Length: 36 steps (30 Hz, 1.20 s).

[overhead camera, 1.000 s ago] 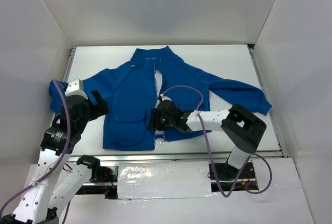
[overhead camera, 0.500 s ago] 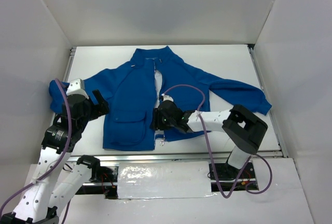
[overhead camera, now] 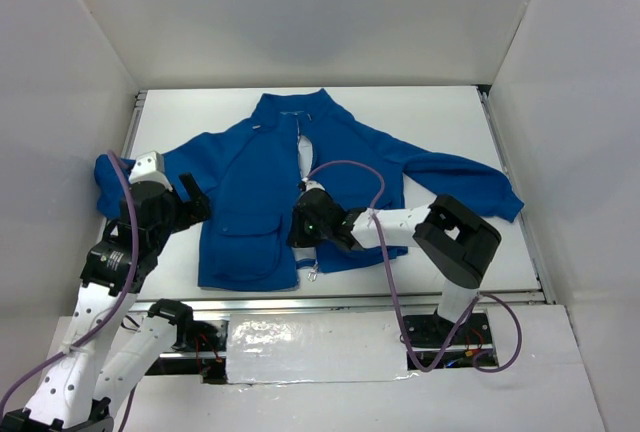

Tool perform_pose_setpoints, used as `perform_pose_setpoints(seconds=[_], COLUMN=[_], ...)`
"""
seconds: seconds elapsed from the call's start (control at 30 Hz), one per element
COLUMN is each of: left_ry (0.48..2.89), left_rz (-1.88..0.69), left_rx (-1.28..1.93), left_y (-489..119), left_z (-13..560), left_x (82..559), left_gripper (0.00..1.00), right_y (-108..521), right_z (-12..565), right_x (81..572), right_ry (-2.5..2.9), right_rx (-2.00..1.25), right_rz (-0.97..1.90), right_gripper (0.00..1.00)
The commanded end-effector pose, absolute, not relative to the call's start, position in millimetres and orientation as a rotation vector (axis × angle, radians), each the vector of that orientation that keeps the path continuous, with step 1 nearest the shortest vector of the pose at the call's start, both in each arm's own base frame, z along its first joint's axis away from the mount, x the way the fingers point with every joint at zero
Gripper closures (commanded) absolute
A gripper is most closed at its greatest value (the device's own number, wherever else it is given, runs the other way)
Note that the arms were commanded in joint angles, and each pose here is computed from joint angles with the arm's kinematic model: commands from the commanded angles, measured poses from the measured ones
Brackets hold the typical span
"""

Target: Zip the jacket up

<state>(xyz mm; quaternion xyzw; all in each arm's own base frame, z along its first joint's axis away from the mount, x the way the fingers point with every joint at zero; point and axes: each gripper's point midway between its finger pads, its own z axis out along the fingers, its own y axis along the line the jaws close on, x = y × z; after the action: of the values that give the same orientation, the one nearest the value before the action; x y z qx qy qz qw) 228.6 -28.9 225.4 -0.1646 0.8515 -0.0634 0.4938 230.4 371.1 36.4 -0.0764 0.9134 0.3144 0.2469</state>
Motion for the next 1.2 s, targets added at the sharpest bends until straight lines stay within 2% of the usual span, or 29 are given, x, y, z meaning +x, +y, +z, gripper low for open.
perform_pose_setpoints(seconds=[0.0, 0.1, 0.2, 0.63, 0.8, 0.87, 0.93, 1.07, 1.17], left_ry=[2.031, 2.021, 2.022, 2.022, 2.019, 2.018, 2.017, 2.016, 2.040], left_rz=[-0.181, -0.190, -0.190, -0.195, -0.201, -0.201, -0.204, -0.289, -0.491], left_rx=[-0.378, -0.374, -0.375, -0.373, -0.368, -0.369, -0.369, -0.313, -0.209], left_y=[-33, -34, -34, -34, -35, -35, -36, -51, -84], left_z=[233, 235, 235, 235, 236, 236, 236, 241, 241], left_x=[232, 231, 231, 230, 231, 230, 230, 227, 220], left_gripper=[0.01, 0.01, 0.01, 0.01, 0.01, 0.01, 0.01, 0.01, 0.05], right_y=[384, 376, 373, 352, 356, 364, 369, 381, 382], right_z=[49, 44, 42, 22, 20, 23, 26, 69, 125], right_x=[244, 246, 241, 225, 223, 222, 222, 233, 250], right_ry=[2.451, 2.474, 2.489, 2.559, 2.564, 2.565, 2.560, 2.444, 2.275], right_rx=[-0.191, -0.161, -0.151, -0.083, -0.092, -0.100, -0.102, -0.122, -0.095], right_rz=[0.887, 0.836, 0.833, 0.802, 0.833, 0.873, 0.909, 1.099, 1.263], right_gripper=[0.82, 0.70, 0.64, 0.65, 0.77, 0.92, 1.00, 1.00, 1.00])
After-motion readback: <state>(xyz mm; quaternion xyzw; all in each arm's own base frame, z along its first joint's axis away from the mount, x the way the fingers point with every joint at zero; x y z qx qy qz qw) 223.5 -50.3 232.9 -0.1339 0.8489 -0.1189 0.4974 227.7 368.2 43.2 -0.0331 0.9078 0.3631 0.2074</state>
